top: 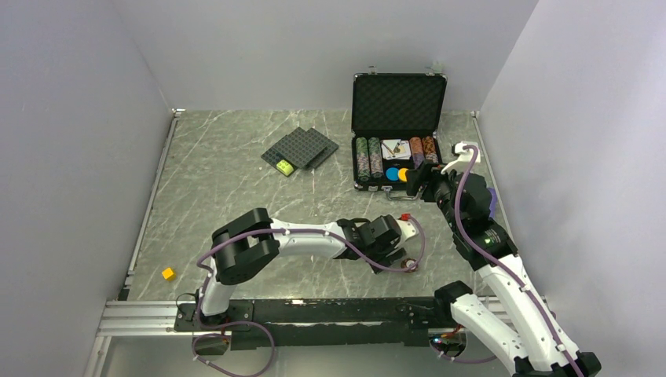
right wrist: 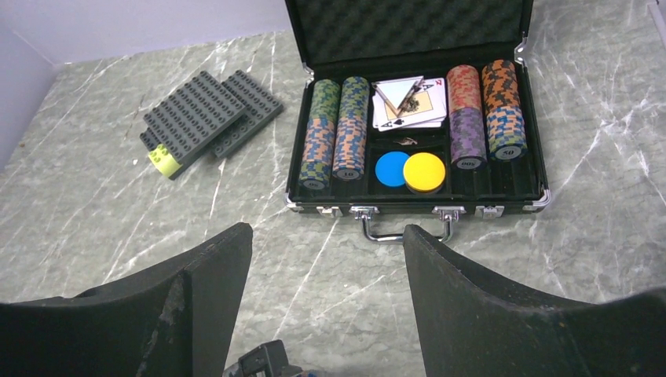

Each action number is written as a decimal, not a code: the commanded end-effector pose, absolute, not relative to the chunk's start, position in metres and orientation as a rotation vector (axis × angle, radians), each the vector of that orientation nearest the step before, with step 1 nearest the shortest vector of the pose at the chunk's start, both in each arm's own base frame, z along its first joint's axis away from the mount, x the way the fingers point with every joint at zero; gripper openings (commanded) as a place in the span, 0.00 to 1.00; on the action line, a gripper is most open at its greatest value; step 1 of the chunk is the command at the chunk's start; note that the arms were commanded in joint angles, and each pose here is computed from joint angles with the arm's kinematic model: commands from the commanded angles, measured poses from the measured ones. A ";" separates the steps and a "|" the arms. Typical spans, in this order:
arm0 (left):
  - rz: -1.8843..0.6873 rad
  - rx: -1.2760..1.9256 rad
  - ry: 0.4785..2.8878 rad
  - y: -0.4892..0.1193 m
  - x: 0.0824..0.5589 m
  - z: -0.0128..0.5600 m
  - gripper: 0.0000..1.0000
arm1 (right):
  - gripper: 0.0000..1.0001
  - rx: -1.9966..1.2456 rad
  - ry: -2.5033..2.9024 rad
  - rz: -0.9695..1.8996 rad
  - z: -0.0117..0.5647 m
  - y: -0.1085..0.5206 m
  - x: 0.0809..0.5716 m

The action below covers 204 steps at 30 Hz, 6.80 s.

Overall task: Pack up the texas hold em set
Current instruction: Pick up the poker chip from the center of the board, then place the poker chip in the chip case.

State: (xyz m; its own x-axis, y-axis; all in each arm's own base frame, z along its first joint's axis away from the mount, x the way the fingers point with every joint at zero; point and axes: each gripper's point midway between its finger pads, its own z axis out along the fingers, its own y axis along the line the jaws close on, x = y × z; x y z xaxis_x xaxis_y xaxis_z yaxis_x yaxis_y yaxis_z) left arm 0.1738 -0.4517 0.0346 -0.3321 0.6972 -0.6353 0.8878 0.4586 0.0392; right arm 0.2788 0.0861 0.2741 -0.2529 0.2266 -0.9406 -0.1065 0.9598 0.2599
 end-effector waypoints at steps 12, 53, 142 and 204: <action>-0.470 1.300 2.124 -0.455 0.176 0.042 0.80 | 0.75 0.073 1.803 0.346 0.275 0.094 0.283; -0.287 1.368 2.285 -0.414 0.171 -0.011 0.21 | 0.76 0.072 1.808 0.334 0.272 0.091 0.280; -0.600 1.205 1.749 -0.314 0.197 0.215 0.99 | 0.00 -0.398 2.058 0.815 0.206 0.206 0.277; -0.654 0.947 1.871 -0.282 0.235 0.227 1.00 | 0.28 -1.369 1.923 -0.435 0.094 0.147 0.450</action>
